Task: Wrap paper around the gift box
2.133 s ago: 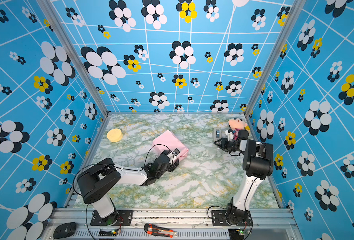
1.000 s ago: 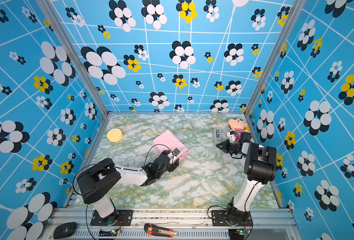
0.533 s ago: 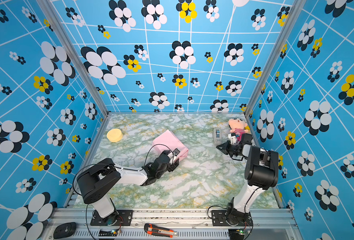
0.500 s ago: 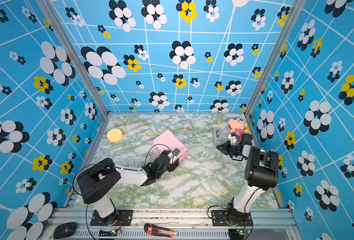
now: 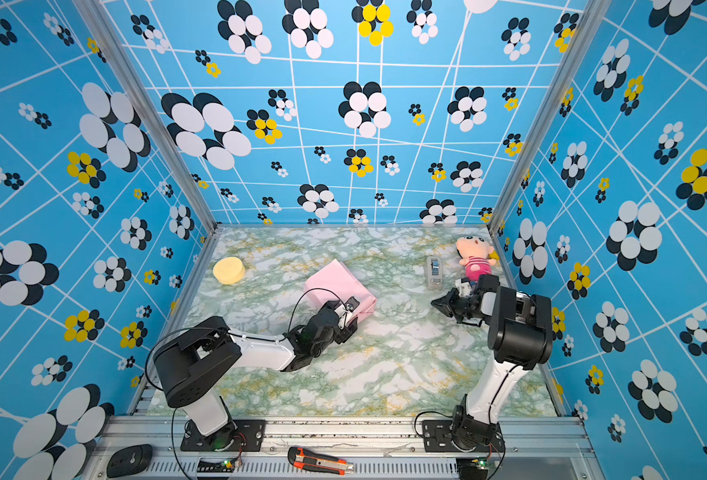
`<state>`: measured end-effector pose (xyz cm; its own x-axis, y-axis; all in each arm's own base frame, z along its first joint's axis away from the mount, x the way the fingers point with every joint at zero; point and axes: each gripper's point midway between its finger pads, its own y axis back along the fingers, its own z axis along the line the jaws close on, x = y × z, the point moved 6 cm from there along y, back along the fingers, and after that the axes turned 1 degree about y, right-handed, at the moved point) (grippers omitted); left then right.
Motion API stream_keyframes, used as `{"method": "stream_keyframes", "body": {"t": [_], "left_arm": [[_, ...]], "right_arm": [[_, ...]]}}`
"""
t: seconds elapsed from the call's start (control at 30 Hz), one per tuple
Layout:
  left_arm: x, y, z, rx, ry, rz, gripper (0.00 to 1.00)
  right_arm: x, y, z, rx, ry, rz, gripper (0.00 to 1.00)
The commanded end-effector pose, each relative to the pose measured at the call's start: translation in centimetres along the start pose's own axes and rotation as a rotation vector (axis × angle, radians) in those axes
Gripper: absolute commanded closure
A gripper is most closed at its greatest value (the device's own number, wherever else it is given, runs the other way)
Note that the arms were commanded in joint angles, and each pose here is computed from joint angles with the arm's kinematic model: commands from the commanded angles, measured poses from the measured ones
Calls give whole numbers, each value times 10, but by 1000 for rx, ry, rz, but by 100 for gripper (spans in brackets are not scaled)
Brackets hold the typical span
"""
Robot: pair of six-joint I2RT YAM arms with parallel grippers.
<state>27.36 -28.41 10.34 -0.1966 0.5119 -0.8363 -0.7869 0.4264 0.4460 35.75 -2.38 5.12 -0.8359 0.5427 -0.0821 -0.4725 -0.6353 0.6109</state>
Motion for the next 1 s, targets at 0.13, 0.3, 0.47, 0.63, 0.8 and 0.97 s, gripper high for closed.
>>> {"method": "stream_keyframes", "body": {"t": [0.13,0.3,0.47,0.63,0.8,0.97], "left_arm": [[63,2,-9,47,-56,256,24],[62,2,-9,47,-57,254,24],[63,1,-10,50,-56,252,24],[61,1,-10,52,-53,246,24],[61,1,-10,53,-51,245,24],[60,0,-10,56,-46,238,24]], "right_arm": [[22,2,-25,141,-145,15,100],[32,13,-20,248,-152,-13,100],[47,17,-16,276,-155,16,100],[47,20,9,149,-57,-4,100],[47,33,72,-99,199,-61,100],[70,38,120,-275,419,-55,100]]}}
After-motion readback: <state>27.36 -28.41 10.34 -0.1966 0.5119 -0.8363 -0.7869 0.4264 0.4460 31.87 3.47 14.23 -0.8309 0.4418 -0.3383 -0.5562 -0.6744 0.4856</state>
